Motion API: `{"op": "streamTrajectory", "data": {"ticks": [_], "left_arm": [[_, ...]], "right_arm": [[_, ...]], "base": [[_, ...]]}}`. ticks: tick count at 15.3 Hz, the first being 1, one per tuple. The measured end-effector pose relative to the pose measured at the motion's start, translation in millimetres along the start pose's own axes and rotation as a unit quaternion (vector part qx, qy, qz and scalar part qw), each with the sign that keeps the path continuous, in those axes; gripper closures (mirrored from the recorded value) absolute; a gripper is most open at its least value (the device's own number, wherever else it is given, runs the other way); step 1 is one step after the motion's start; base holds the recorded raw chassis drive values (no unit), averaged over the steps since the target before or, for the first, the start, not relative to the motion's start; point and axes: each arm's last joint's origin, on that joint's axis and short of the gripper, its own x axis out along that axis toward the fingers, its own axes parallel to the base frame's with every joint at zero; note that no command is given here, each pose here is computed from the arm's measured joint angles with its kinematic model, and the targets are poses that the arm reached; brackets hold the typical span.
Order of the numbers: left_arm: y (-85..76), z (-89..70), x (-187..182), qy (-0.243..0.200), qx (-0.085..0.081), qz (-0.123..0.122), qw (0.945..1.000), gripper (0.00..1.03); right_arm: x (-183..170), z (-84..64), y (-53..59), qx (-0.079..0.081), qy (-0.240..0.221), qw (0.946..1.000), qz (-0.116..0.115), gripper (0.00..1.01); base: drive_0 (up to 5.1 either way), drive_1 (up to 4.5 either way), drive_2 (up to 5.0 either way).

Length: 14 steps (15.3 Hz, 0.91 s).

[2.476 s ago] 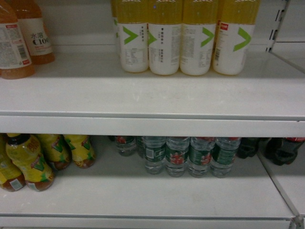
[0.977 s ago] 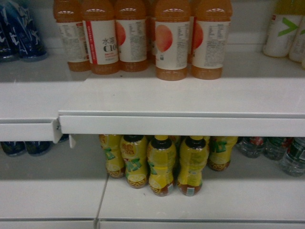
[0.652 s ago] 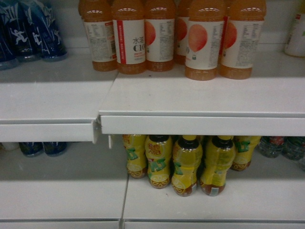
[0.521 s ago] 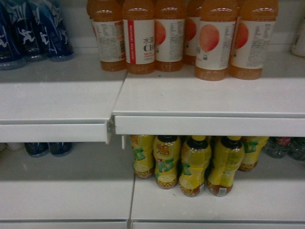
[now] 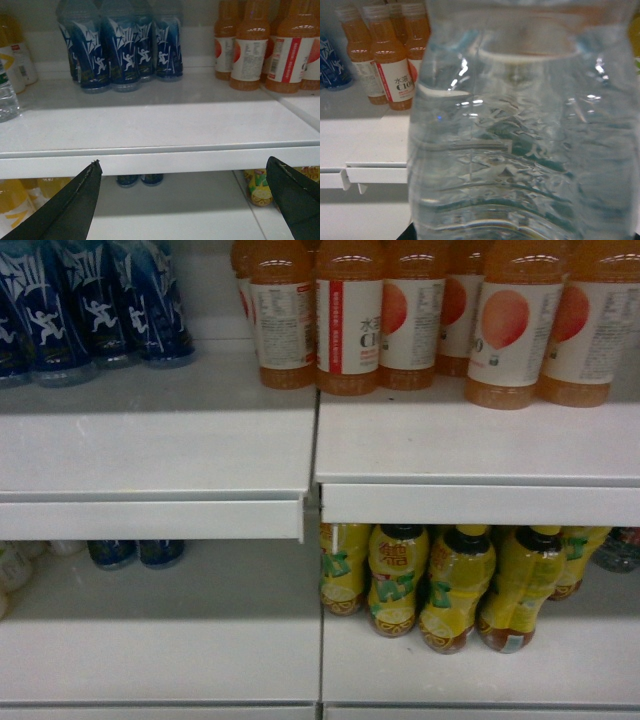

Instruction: Move water from second to third shelf

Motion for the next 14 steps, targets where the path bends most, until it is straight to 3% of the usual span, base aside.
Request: {"op": "streamTrajectory", "data": {"ticks": [14], "left_arm": [[0.0,-0.1,0.0,0.000,0.000,0.000,1.0000,0.05]], "right_arm": [[0.2,-0.3,0.0,0.000,0.002,1.0000,0.000,0.58]], "base": [[-4.7,2.28,2.3]]}}
